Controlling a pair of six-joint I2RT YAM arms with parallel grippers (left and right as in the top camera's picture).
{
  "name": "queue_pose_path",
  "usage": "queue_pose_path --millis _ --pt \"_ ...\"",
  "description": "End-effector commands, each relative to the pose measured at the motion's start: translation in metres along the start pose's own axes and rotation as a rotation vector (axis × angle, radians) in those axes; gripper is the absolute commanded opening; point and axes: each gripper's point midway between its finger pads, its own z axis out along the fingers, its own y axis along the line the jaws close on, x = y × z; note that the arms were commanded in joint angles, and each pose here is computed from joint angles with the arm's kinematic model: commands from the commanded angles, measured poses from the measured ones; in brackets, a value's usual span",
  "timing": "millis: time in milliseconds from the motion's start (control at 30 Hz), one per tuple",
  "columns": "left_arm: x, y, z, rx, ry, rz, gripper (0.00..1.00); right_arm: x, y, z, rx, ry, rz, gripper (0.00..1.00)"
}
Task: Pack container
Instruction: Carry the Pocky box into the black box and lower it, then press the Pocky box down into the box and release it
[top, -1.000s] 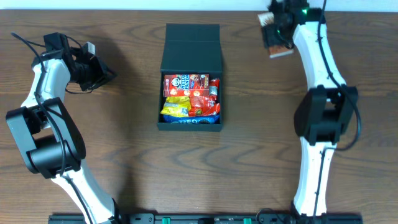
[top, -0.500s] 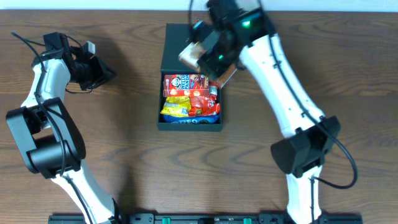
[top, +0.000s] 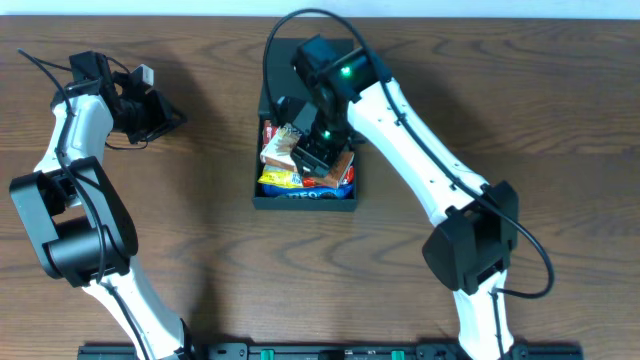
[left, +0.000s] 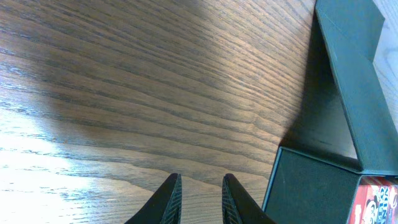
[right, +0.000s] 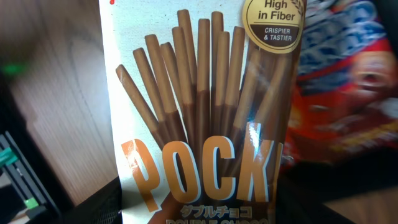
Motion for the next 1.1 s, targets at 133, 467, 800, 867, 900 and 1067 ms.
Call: queue_pose_path --millis 133,467,800,867,900,1067 --pt "-0.010 -0.002 -0.011 -0.025 -0.038 0.048 0.25 0.005 0.015 0.023 -0.078 0.013 -0.115 0.66" --pt "-0.011 -0.002 -0.012 -0.026 -0.039 0.064 0.27 0.012 -0.021 0.054 0.082 0.052 -0.160 0.92" --pt "-0.009 -0.001 -0.011 -0.026 -0.033 0.060 0.27 -0.013 -0.025 0.011 0.169 -0.028 -0.069 0.43" --pt "-0.009 -0.001 -0.011 -0.026 -0.033 0.060 0.27 -0.022 -0.010 0.011 0.087 -0.075 -0.076 0.11" --pt "-0.009 -0.001 -0.011 -0.026 -0.033 0.060 0.27 -0.026 0.001 0.014 0.015 -0.108 -0.079 0.02" --pt "-0.008 -0.002 -0.011 -0.026 -0.030 0.058 0.27 -0.015 0.013 0.047 -0.102 -0.086 -0.060 0.01"
